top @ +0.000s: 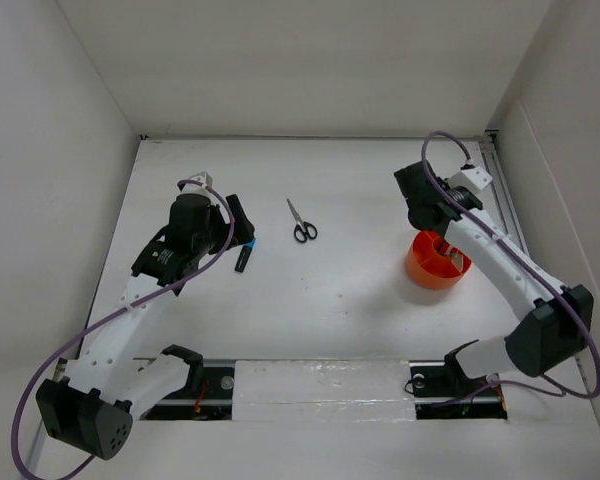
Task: Sort the stationery into containers
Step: Place the stationery into the container
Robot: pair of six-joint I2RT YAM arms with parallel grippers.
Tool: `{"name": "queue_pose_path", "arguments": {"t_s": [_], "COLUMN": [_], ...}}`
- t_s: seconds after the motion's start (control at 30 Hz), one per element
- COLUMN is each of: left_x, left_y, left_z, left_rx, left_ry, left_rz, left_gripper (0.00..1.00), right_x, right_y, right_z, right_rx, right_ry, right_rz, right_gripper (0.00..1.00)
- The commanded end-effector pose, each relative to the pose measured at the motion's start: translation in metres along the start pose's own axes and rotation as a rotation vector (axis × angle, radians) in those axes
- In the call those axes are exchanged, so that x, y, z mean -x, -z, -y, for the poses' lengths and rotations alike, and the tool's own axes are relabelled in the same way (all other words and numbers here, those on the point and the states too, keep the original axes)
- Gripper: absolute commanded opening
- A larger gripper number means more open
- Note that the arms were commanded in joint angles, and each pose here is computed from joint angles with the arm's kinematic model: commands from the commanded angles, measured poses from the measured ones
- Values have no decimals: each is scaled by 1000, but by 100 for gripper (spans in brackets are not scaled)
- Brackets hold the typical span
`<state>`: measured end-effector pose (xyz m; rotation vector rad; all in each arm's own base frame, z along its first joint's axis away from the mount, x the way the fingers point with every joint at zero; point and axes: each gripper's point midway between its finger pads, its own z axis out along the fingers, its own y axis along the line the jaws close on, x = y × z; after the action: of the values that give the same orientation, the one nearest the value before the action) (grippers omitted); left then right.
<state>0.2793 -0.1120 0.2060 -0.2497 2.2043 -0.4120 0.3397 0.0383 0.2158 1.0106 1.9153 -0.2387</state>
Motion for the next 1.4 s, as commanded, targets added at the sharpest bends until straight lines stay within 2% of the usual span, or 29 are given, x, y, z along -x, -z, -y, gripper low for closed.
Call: {"name": "queue_pose_path", "arguments": {"t_s": [0.0,0.17,0.23,0.33,0.73,1.37], "left_x": [3,2,1,1,1,1], "left_y": [2,2,2,2,3,6], "left_z": [2,3,5,5,10,13], "left_rx": [-10,-18,-26,-26,-54,-75], "left_ry": [2,-8,-8,-8,-17,-16], "left_rz": [14,10,5,5,-1,-3], "left_gripper": [99,99,99,99,99,99], "right_x": [17,-7,-16,-20,8,-20], "right_y": [7,-7,-8,-12,-29,-48], "right_z": [-1,-10,-17,-11,14,46], "right_rx": [-91,-260,-257,-277,-353,-442], "right_ry": [-121,-93,-65,-129,-150,-106], "right_rz": [100,94,80,71,91,55], "right_gripper": [0,0,0,0,0,0]}}
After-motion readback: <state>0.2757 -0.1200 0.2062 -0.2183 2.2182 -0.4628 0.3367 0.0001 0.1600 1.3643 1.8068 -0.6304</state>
